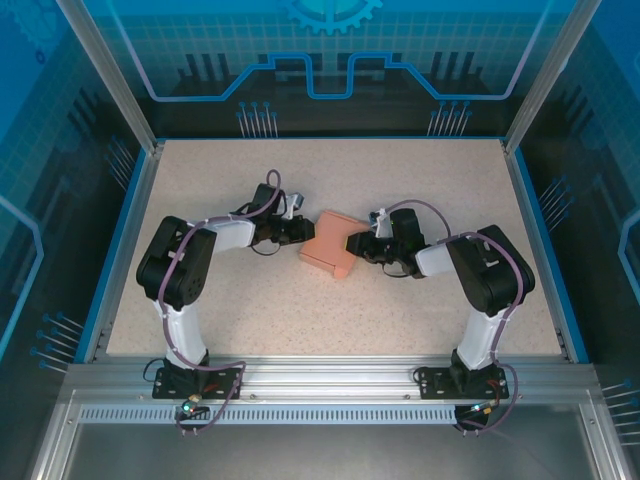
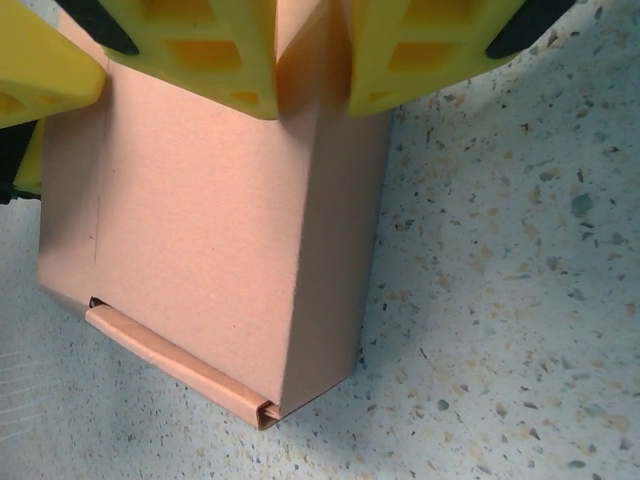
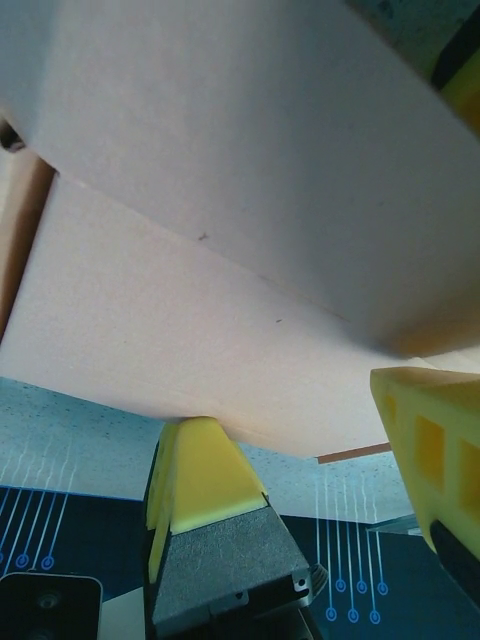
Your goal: Fold the paper box
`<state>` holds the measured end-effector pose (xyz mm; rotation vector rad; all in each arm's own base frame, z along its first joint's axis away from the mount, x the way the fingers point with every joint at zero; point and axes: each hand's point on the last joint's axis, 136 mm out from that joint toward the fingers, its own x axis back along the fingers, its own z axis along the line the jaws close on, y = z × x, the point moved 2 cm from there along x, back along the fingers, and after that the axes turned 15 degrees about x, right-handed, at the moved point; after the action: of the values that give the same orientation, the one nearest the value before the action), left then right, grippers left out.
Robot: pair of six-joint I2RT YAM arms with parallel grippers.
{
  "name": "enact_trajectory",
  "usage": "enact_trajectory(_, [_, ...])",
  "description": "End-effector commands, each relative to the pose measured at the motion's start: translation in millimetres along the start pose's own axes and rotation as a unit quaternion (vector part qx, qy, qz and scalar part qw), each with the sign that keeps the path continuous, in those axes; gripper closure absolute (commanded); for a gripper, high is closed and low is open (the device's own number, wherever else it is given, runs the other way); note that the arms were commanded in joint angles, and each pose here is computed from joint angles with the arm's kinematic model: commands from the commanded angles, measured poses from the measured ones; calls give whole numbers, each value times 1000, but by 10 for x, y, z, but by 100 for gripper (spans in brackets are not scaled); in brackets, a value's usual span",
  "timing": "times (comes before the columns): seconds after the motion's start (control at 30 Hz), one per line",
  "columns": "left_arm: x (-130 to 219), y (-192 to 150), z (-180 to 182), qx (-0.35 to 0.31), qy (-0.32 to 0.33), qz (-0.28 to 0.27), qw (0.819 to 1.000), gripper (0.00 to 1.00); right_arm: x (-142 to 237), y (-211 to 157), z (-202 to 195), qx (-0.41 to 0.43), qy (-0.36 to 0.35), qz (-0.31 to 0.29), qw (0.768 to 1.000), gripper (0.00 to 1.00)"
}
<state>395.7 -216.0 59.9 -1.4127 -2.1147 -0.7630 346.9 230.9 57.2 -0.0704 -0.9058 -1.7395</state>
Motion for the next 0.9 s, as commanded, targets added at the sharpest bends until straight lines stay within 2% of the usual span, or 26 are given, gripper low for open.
enact_trajectory(0.0, [-52, -336, 151, 33, 16, 51, 998, 78, 21, 182, 168, 25, 30, -21, 999, 67])
enact_trajectory(0.43, [-103, -441, 4, 40, -16, 66, 997, 77, 254, 361, 434, 59, 27, -43, 997, 67])
enact_trajectory(0.87, [-234, -531, -40, 37, -20, 84, 996, 71, 299, 362, 522, 71, 4, -28, 997, 67])
